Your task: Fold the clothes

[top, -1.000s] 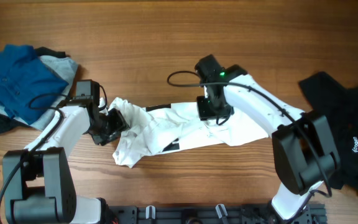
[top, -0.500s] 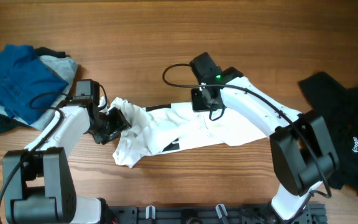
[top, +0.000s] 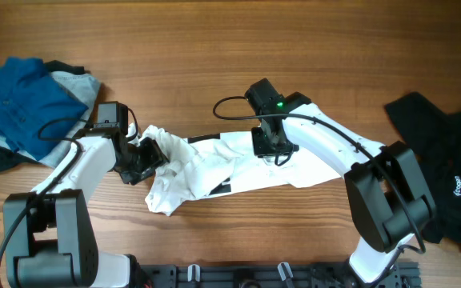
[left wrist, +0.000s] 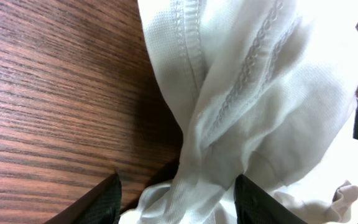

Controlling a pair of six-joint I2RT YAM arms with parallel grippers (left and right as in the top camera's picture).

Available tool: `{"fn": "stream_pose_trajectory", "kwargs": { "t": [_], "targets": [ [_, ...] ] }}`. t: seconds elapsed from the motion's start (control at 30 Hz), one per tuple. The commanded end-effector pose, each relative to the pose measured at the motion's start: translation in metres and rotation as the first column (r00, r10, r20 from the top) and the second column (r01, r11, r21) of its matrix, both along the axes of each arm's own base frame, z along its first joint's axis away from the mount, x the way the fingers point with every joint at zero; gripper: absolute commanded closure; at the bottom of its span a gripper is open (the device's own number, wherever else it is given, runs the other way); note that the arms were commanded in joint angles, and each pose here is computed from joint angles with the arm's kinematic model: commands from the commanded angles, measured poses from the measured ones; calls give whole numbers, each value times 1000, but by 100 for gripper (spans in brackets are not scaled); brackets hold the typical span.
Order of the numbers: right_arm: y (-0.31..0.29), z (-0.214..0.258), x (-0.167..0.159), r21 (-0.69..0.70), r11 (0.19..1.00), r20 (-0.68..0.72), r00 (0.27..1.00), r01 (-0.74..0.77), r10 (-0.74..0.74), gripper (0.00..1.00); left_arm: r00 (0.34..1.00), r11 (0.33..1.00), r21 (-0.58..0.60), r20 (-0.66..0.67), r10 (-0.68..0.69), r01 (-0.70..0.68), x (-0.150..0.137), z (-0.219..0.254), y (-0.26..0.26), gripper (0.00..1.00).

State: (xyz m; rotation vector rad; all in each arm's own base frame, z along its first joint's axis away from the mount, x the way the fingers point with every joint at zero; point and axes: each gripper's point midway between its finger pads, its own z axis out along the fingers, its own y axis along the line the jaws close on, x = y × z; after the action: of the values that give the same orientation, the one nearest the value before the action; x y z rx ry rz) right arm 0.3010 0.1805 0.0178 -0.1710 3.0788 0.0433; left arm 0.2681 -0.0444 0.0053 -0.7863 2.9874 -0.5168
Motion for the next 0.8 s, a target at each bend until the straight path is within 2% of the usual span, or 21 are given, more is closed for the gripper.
{"fn": "stream_pose_trajectory", "kwargs": {
  "t": [0.0, 0.07, 0.13, 0.17, 0.3, 0.4, 0.6, 0.67, 0.7, 0.73, 0.77],
  "targets": [
    [8, 2, -7, 47, 999, -22, 1000, -6, 7, 64, 1000, 1000, -14, 8, -13, 13, -1, 1, -1, 42],
    [7, 0, -10, 47, 999, -30, 1000, -4, 6, 82, 1000, 1000, -14, 8, -13, 13, -1, 1, -1, 42],
    [4, -5, -15, 40, 999, -43, 999, 10, -8, 93, 1000, 1000, -14, 7, -13, 14, -1, 1, -1, 42],
    [2, -9, -19, 33, 999, -54, 999, 11, -9, 96, 1000, 1000, -14, 8, -13, 13, -1, 1, -1, 42],
    [11, -4, -4, 69, 998, 2, 1000, -11, 10, 96, 1000, 1000, -14, 8, -13, 13, -1, 1, -1, 42],
    [36, 20, 17, 161, 983, 67, 995, -88, 78, 96, 1000, 1000, -14, 7, -13, 13, -1, 1, -1, 42],
    [37, 21, 3, 175, 978, 9, 994, -113, 113, 96, 1000, 1000, -14, 8, -13, 13, -1, 1, -1, 41],
    [18, 20, -1, 91, 994, -14, 998, -67, 69, 95, 1000, 1000, -14, 7, -13, 13, -1, 1, -1, 41],
    [0, 20, -2, 18, 1000, -23, 1000, 10, -10, 89, 1000, 1000, -14, 7, -13, 13, -1, 1, -1, 41],
    [-24, 24, -6, -70, 991, -27, 993, 114, -117, 88, 1000, 1000, -14, 7, -13, 13, -1, 1, -1, 41],
    [-37, 28, -8, -106, 981, -27, 986, 160, -164, 88, 1000, 1000, -14, 7, -13, 13, -1, 1, -1, 41]
  ]
}}
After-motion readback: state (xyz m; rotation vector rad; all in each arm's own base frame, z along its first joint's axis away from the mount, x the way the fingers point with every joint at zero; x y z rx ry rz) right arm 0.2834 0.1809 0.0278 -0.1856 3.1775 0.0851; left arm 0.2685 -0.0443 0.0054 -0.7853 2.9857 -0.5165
